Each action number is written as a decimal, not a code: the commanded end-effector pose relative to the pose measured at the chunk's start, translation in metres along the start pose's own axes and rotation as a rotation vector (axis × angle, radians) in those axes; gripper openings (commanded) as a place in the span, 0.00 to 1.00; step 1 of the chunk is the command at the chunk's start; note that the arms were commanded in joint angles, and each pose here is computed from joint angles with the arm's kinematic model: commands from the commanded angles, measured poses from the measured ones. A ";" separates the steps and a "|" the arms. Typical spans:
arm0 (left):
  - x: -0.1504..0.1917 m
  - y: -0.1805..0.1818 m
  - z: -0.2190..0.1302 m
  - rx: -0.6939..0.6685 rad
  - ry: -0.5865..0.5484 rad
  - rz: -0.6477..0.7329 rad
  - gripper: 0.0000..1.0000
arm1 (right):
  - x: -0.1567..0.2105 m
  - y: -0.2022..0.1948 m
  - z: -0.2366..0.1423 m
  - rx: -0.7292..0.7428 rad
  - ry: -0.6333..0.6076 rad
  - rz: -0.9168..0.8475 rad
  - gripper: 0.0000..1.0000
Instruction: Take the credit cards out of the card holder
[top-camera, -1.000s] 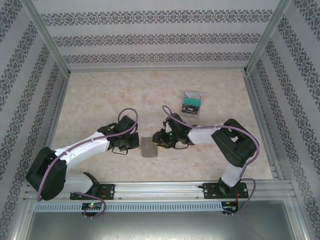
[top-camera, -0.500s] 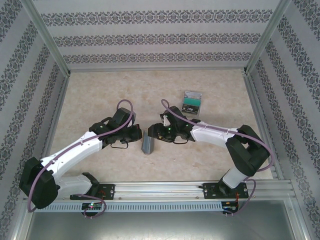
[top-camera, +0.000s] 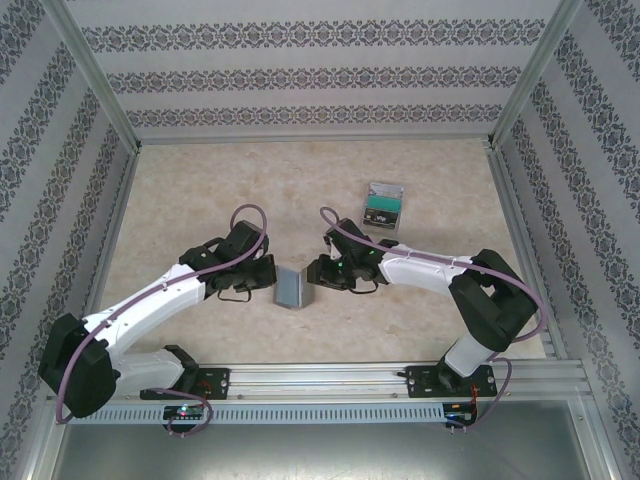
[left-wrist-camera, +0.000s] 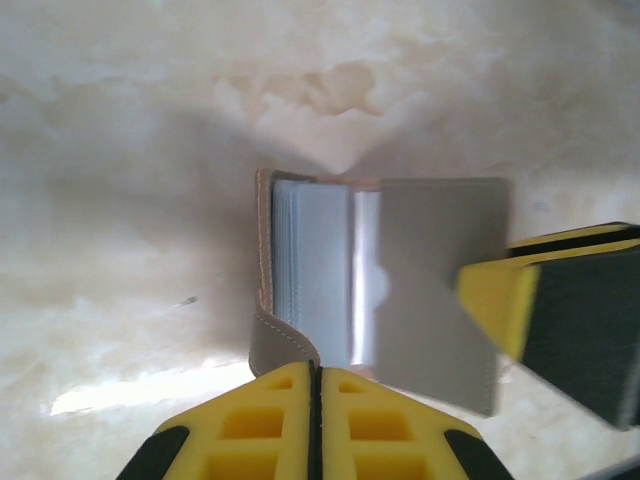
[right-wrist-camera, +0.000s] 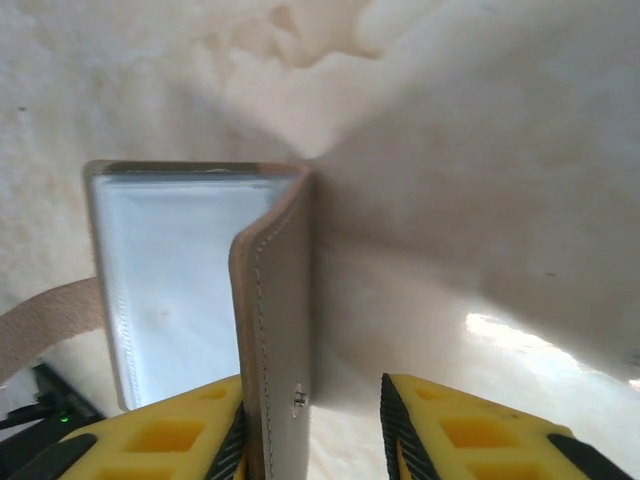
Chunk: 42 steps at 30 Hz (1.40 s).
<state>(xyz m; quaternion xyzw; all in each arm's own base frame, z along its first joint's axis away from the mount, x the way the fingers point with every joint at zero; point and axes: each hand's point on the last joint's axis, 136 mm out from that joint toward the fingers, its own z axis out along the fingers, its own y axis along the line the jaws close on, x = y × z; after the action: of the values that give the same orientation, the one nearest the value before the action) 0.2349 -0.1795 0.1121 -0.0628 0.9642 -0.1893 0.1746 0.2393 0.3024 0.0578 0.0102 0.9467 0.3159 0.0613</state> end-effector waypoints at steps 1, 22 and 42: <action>0.012 0.034 0.005 -0.127 0.043 0.006 0.03 | 0.006 -0.034 0.000 0.128 0.004 0.010 0.33; 0.014 -0.019 0.009 0.140 0.110 -0.055 0.47 | 0.012 -0.035 0.010 0.112 -0.007 0.035 0.00; 0.033 0.005 0.067 0.025 0.232 -0.077 0.40 | 0.012 -0.033 0.011 0.108 -0.003 0.038 0.00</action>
<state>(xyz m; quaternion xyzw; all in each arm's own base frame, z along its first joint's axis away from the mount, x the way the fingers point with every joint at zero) 0.2249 -0.2023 0.0461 -0.0734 0.9742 -0.2062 0.0542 0.2323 0.2820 0.0351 0.0284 0.9601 0.2720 0.0593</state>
